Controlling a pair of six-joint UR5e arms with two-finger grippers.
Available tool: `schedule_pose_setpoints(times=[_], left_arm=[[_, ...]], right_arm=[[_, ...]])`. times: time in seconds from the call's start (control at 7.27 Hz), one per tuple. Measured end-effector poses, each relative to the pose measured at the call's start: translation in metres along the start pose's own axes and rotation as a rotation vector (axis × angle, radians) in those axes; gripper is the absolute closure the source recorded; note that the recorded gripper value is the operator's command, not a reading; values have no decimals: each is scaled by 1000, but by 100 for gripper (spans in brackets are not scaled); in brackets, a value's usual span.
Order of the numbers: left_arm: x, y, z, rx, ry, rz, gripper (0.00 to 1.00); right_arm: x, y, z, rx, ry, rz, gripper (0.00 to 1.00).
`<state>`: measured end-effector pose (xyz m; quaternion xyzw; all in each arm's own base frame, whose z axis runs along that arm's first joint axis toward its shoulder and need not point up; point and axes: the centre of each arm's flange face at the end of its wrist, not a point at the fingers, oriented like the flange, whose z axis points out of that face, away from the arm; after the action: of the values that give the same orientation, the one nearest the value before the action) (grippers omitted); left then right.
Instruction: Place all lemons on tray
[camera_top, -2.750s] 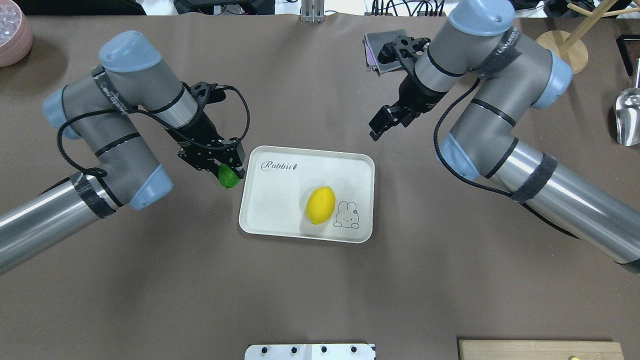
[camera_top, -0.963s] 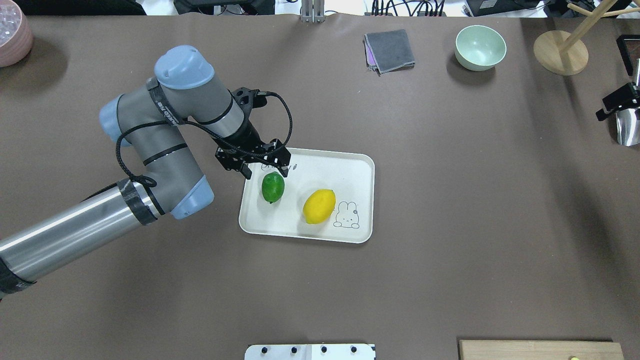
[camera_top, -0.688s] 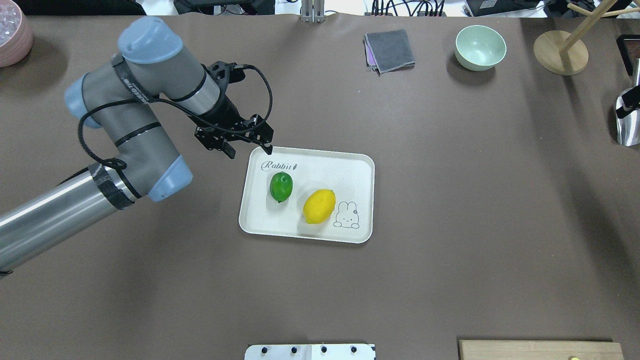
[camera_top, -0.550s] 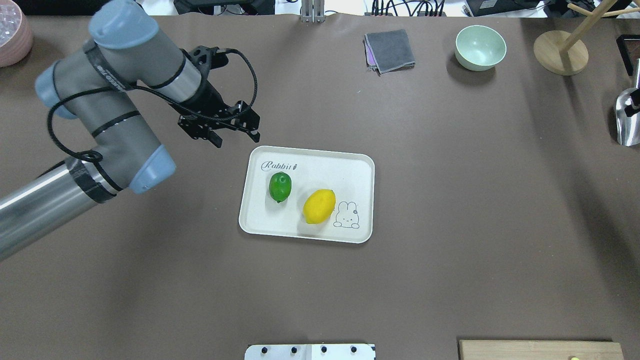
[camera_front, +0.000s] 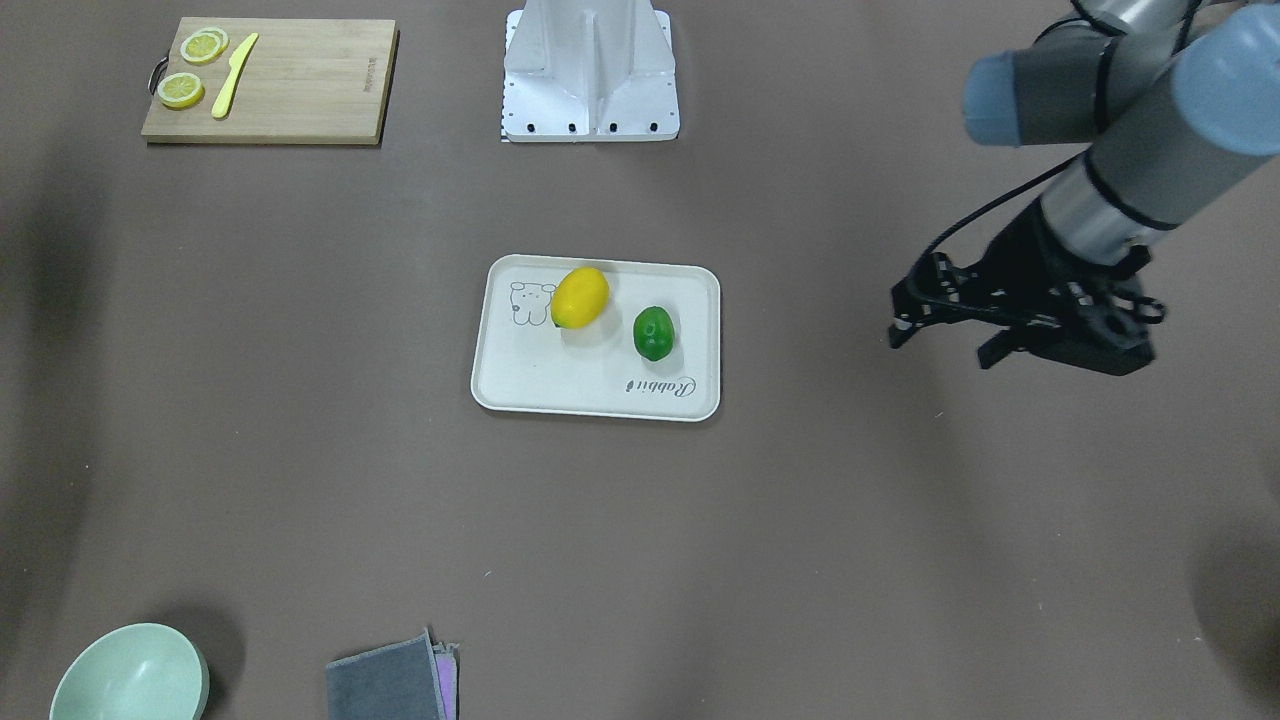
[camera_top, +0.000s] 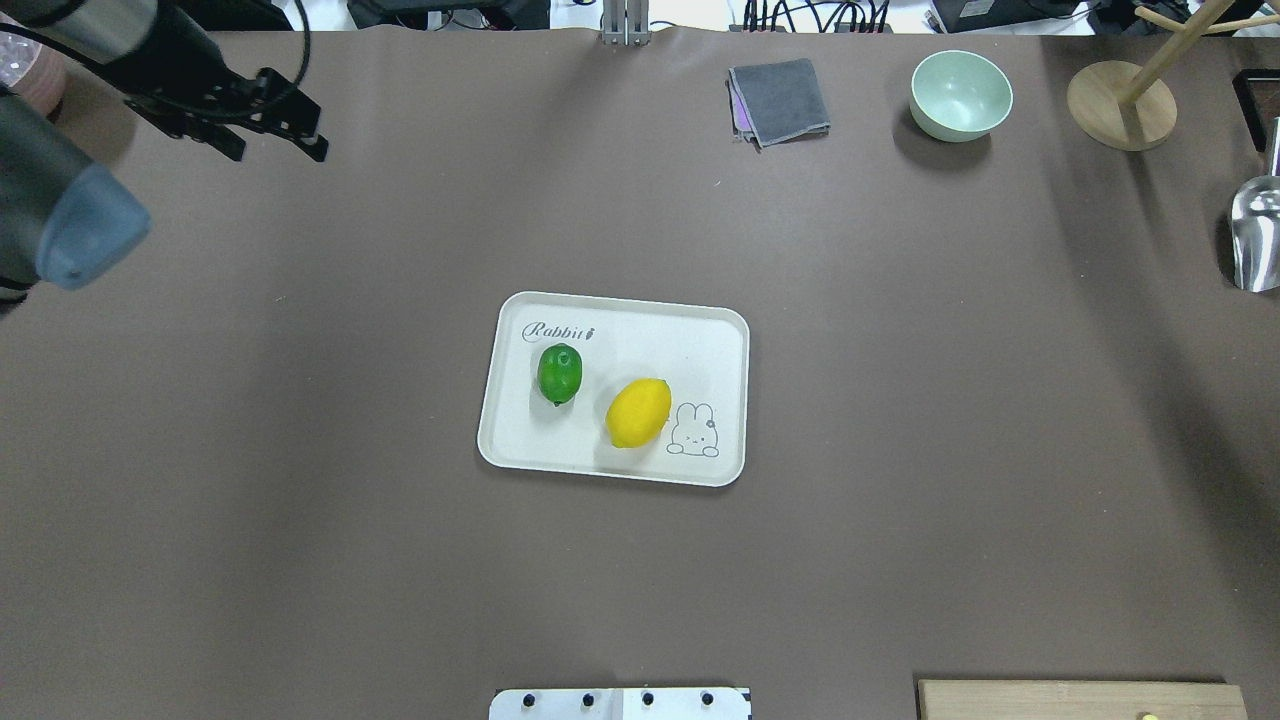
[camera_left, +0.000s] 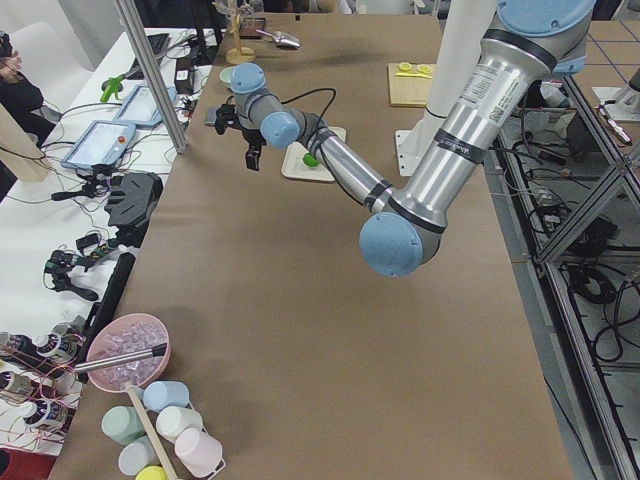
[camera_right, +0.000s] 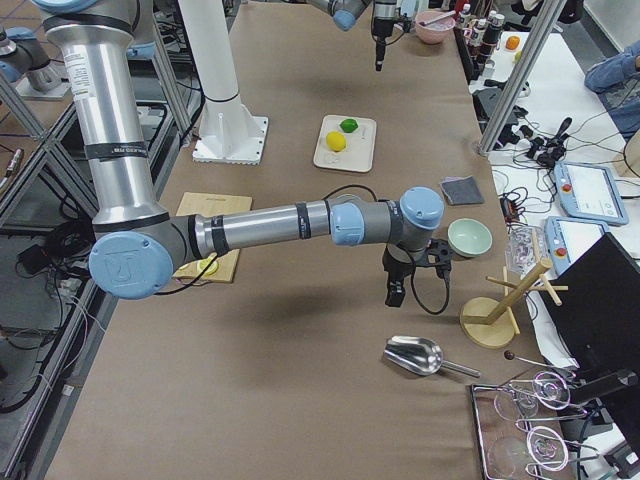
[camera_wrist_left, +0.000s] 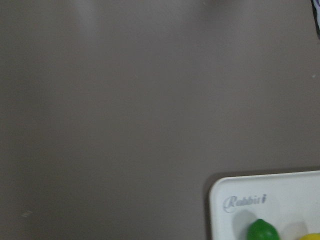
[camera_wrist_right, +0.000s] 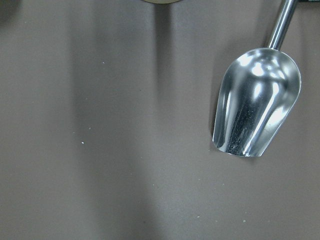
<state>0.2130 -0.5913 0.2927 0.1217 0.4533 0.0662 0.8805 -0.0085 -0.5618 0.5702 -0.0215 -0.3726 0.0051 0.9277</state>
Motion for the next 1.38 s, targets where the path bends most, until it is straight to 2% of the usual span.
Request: schedule_pose_setpoints(times=[0.14, 0.28, 0.41, 0.55, 0.83, 1.1, 1.38], left_arm=[[-54, 13, -10, 15, -105, 95, 2], [-112, 34, -12, -4, -194, 152, 2], [-168, 60, -13, -39, -251, 151, 2], [-221, 91, -14, -76, -286, 110, 2], [-303, 143, -19, -136, -324, 40, 2], [-375, 173, -28, -167, -343, -55, 2], [-407, 194, -37, -164, -287, -136, 2]], right_arm=[[4, 4, 2, -6, -2, 6, 0], [8, 8, 5, -12, -5, 12, 0], [10, 11, 7, -16, -7, 17, 0], [11, 12, 8, -18, -8, 20, 0], [14, 15, 10, -22, -8, 24, 0], [16, 16, 11, -22, -8, 25, 0], [16, 17, 12, -23, -9, 25, 0]])
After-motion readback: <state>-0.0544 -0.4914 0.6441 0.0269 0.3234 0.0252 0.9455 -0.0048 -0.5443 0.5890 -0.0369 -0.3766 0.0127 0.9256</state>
